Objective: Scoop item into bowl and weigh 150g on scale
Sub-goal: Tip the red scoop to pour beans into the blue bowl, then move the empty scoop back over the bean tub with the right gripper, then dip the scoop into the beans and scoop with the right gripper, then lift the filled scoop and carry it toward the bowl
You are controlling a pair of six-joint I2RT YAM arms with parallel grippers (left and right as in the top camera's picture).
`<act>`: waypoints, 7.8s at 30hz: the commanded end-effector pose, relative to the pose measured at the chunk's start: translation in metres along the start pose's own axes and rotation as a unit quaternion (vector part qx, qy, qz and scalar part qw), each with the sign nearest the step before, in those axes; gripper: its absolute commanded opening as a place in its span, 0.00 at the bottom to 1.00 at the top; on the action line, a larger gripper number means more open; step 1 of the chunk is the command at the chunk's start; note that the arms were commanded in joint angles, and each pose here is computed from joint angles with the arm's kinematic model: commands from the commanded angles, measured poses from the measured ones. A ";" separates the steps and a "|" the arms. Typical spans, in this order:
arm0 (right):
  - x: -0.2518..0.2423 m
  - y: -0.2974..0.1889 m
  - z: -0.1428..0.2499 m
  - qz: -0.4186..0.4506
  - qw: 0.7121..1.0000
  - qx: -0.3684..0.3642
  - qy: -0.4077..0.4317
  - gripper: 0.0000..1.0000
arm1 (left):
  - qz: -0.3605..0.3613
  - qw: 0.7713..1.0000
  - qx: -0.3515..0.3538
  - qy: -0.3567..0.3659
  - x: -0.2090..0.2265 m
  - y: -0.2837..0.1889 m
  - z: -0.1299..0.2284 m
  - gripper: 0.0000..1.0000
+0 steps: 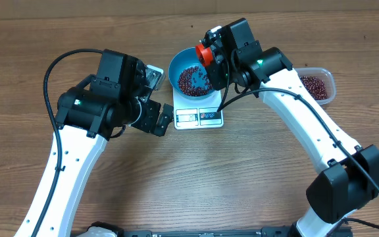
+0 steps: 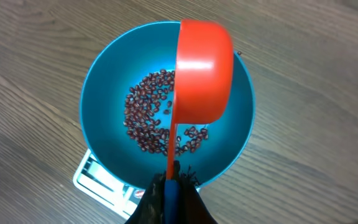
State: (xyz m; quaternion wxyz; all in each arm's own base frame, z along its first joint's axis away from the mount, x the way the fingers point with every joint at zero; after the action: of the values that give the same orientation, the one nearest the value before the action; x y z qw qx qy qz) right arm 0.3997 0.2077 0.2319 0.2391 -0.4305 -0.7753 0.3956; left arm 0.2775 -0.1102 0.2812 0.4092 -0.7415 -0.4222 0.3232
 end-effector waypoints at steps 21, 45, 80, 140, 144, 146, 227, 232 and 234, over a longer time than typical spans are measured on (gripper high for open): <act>0.027 -0.020 -0.017 0.120 0.986 -0.021 -0.115 0.04 | -0.017 1.000 -0.013 -0.001 0.002 -0.006 -0.005 1.00; -0.047 -0.101 -0.018 0.000 0.994 -0.099 0.054 0.04 | 0.033 0.997 -0.039 0.064 -0.013 -0.007 -0.014 1.00; -0.216 -0.135 0.106 0.124 0.965 0.046 0.226 0.04 | 0.032 0.996 -0.057 0.066 -0.013 -0.007 -0.021 1.00; -0.244 -0.034 0.194 -0.159 0.890 0.087 0.419 0.04 | 0.032 0.996 -0.057 0.066 -0.013 -0.007 -0.021 1.00; -0.245 -0.034 0.212 -0.188 0.877 0.064 0.438 0.04 | 0.032 0.996 -0.057 0.066 -0.013 -0.007 -0.021 0.99; -0.245 -0.035 0.216 -0.209 0.871 0.043 0.443 0.04 | 0.032 0.996 -0.057 0.066 -0.013 -0.007 -0.021 0.99; -0.085 -0.009 0.054 -0.493 0.823 -0.024 0.282 0.04 | 0.032 0.996 -0.056 0.065 -0.012 -0.007 -0.021 0.99; -0.077 0.015 0.048 -0.426 0.858 0.011 0.286 0.04 | 0.032 0.996 -0.056 0.065 -0.012 -0.007 -0.021 1.00; -0.073 0.020 0.045 -0.398 0.875 0.020 0.274 0.04 | 0.032 0.996 -0.056 0.065 -0.012 -0.007 -0.021 1.00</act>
State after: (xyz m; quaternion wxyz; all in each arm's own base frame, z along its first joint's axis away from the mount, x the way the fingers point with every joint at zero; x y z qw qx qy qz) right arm 0.4063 0.1253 0.1918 0.5780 -0.1193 -0.7999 0.1088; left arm 0.2874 -0.1233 0.2904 0.3894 -0.7846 -0.3956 0.2763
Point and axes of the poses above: each gripper's point midway between its finger pads, its own y axis out along the fingers, its own x axis along the line the jaws close on, z = x × y, the point moved 5 cm from there along -y, back along the fingers, and after that the axes turned 1 degree about y, right-handed, at the moved point
